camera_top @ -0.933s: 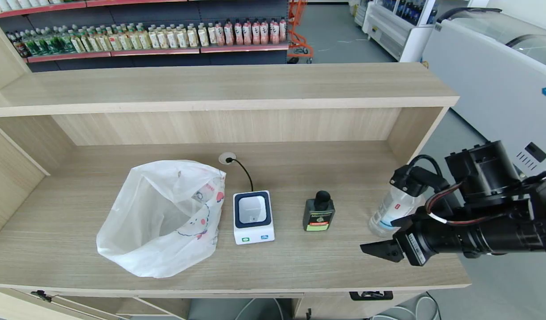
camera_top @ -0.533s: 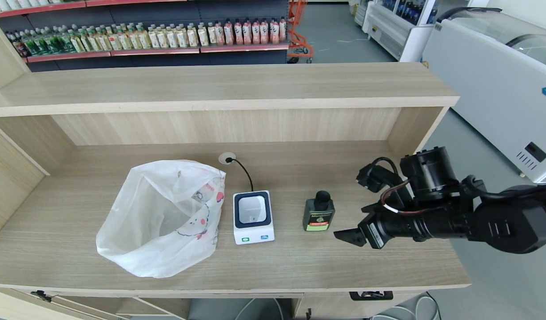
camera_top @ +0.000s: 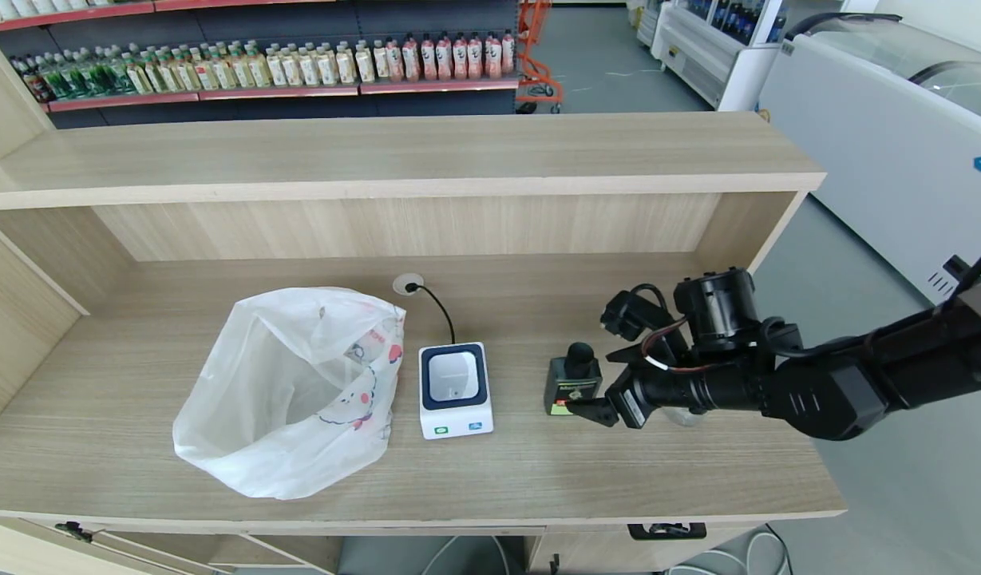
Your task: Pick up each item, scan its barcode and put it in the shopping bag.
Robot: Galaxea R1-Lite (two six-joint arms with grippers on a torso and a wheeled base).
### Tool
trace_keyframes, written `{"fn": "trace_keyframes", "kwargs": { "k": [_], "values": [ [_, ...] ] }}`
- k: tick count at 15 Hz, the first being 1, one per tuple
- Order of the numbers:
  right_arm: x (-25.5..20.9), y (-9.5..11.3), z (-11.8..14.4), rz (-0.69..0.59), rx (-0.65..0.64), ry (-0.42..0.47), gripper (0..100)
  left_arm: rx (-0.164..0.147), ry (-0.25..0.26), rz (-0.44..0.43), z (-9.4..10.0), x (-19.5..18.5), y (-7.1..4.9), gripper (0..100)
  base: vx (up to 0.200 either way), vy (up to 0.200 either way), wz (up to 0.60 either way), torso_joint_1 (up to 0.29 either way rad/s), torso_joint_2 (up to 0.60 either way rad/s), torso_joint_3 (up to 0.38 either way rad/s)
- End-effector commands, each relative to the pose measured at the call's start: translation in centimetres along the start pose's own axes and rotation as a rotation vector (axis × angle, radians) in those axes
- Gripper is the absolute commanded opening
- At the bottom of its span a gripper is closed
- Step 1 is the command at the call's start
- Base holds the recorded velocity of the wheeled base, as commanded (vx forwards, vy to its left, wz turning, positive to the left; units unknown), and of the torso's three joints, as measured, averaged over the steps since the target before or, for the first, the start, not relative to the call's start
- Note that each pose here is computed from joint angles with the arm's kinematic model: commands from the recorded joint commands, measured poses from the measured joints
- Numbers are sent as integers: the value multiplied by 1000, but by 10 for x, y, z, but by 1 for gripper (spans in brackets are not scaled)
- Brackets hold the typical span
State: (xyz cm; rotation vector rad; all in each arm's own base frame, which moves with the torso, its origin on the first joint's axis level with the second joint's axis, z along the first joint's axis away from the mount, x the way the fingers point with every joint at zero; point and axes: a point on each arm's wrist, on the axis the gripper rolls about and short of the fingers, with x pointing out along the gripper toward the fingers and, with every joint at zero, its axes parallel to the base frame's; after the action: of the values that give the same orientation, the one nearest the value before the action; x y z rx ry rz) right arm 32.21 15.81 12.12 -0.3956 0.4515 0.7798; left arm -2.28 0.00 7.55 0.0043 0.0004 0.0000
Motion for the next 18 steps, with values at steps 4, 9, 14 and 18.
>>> {"fn": "trace_keyframes", "kwargs": {
  "k": [4, 9, 14, 18],
  "values": [
    [26, -3, -2, 13, -32, -8, 100, 0, 0, 0, 0, 0, 0, 100, 0, 0, 0, 0, 0, 0],
    [40, -1, 4, 88, -83, -54, 100, 0, 0, 0, 0, 0, 0, 100, 0, 0, 0, 0, 0, 0],
    [50, -3, 2, 101, -122, -63, 0, 0, 0, 0, 0, 0, 0, 100, 0, 0, 0, 0, 0, 0],
    [50, -4, 0, 99, -157, -59, 0, 0, 0, 0, 0, 0, 0, 100, 0, 0, 0, 0, 0, 0]
  ]
}}
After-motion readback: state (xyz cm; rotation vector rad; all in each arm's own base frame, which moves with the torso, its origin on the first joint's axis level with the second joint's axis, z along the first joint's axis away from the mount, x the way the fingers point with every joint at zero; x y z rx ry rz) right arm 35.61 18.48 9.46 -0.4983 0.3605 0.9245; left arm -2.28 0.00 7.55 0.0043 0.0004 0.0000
